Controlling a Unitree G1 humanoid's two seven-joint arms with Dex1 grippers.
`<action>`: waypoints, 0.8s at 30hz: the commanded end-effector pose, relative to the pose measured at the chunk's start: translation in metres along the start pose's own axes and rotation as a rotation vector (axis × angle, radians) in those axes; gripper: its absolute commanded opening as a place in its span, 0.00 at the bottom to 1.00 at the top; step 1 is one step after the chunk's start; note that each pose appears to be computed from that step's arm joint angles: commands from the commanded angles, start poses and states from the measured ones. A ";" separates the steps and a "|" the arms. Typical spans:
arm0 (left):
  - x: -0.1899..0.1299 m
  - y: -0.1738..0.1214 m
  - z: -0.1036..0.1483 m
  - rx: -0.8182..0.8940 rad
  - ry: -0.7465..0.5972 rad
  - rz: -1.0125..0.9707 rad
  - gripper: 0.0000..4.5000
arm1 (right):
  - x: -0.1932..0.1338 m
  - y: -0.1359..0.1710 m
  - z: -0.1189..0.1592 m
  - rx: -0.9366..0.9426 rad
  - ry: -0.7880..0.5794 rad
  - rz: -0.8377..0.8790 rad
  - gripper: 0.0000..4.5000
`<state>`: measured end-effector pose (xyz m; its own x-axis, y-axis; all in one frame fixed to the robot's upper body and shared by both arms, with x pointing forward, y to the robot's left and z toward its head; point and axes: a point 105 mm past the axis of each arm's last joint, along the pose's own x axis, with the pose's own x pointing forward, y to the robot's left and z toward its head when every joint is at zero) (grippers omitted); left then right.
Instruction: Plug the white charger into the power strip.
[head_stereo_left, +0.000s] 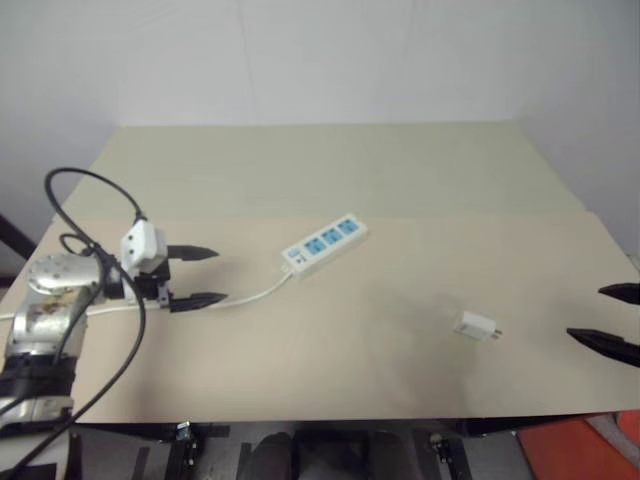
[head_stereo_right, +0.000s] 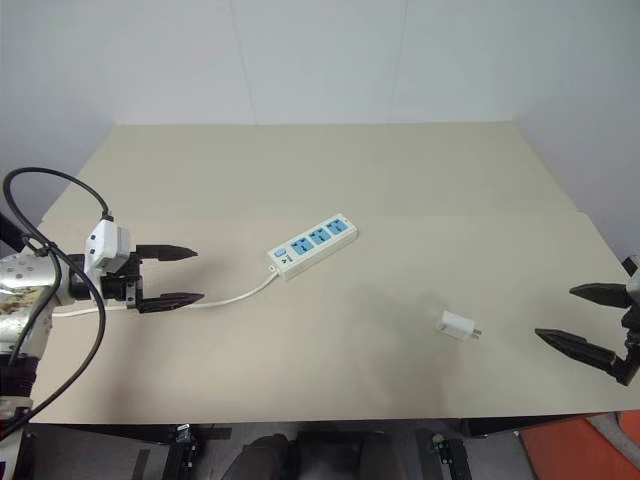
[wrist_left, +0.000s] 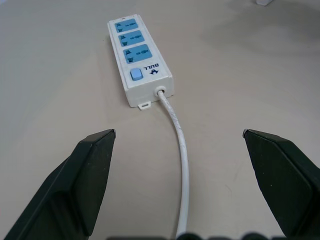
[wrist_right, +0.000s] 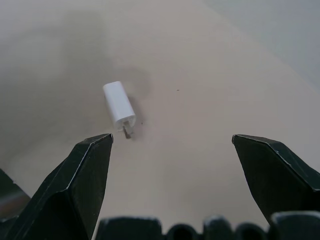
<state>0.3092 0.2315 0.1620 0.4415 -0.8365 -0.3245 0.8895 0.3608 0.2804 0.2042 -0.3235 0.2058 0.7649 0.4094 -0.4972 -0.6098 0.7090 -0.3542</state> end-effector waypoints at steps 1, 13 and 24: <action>-0.001 0.005 0.010 0.045 -0.035 0.021 1.00 | -0.001 -0.001 0.007 -0.028 -0.025 -0.019 1.00; 0.036 0.016 0.002 0.116 -0.146 0.128 1.00 | 0.006 0.007 0.014 -0.036 -0.058 -0.024 1.00; 0.109 -0.008 -0.005 0.085 -0.326 0.186 1.00 | 0.016 0.021 0.024 -0.033 -0.124 -0.037 1.00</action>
<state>0.3458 0.1396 0.1142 0.4895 -0.8719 0.0156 0.8172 0.4649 0.3408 0.2112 -0.2890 0.2011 0.7872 0.4585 -0.4124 -0.6054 0.7019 -0.3753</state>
